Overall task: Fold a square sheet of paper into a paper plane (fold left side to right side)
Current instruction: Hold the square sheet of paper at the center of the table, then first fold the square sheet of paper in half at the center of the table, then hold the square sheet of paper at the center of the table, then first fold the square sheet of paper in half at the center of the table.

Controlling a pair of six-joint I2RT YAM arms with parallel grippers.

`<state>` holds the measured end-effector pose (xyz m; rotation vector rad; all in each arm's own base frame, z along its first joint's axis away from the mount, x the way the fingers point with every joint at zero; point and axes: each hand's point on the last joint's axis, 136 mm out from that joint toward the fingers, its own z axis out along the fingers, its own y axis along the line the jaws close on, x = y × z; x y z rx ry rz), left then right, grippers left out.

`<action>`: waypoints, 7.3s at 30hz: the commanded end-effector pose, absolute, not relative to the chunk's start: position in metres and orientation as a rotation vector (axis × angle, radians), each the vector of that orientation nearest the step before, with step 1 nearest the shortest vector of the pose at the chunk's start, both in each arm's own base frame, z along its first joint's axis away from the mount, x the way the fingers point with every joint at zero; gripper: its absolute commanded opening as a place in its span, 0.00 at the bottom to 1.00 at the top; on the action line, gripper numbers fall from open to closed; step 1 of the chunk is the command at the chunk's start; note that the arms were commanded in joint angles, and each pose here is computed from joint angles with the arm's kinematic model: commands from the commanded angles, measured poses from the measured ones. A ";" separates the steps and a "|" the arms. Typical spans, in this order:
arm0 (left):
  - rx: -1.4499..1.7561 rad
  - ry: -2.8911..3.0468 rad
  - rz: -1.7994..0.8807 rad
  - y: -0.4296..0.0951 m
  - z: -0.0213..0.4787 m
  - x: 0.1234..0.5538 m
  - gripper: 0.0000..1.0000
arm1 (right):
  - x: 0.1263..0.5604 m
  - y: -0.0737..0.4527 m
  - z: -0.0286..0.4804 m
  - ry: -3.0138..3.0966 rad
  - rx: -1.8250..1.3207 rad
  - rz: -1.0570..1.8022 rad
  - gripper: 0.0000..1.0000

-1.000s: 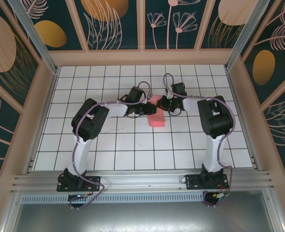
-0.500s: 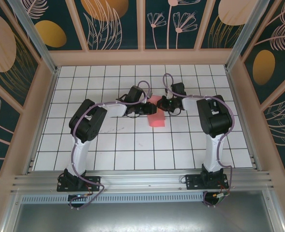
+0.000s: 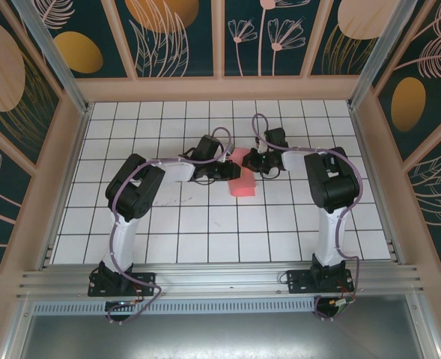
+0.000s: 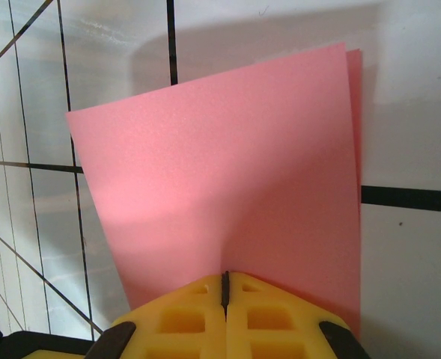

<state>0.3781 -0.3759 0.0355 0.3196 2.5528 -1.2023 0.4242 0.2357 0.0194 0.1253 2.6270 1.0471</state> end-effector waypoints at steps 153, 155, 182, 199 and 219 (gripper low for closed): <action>0.303 2.589 -0.988 -0.357 0.013 0.426 0.08 | 0.298 0.209 -0.021 2.974 0.073 0.784 0.07; 0.301 2.593 -0.979 -0.354 0.010 0.427 0.08 | 0.297 0.209 -0.022 2.981 0.072 0.780 0.07; 0.212 2.502 -0.903 -0.319 0.006 0.510 0.09 | 0.276 0.200 -0.035 3.063 0.036 0.743 0.06; 0.205 2.422 -0.901 -0.309 0.047 0.535 0.11 | 0.280 0.205 -0.032 3.045 0.037 0.781 0.06; 0.292 2.420 -1.262 -0.365 0.043 0.416 0.09 | 0.280 0.206 -0.034 3.055 0.035 0.763 0.07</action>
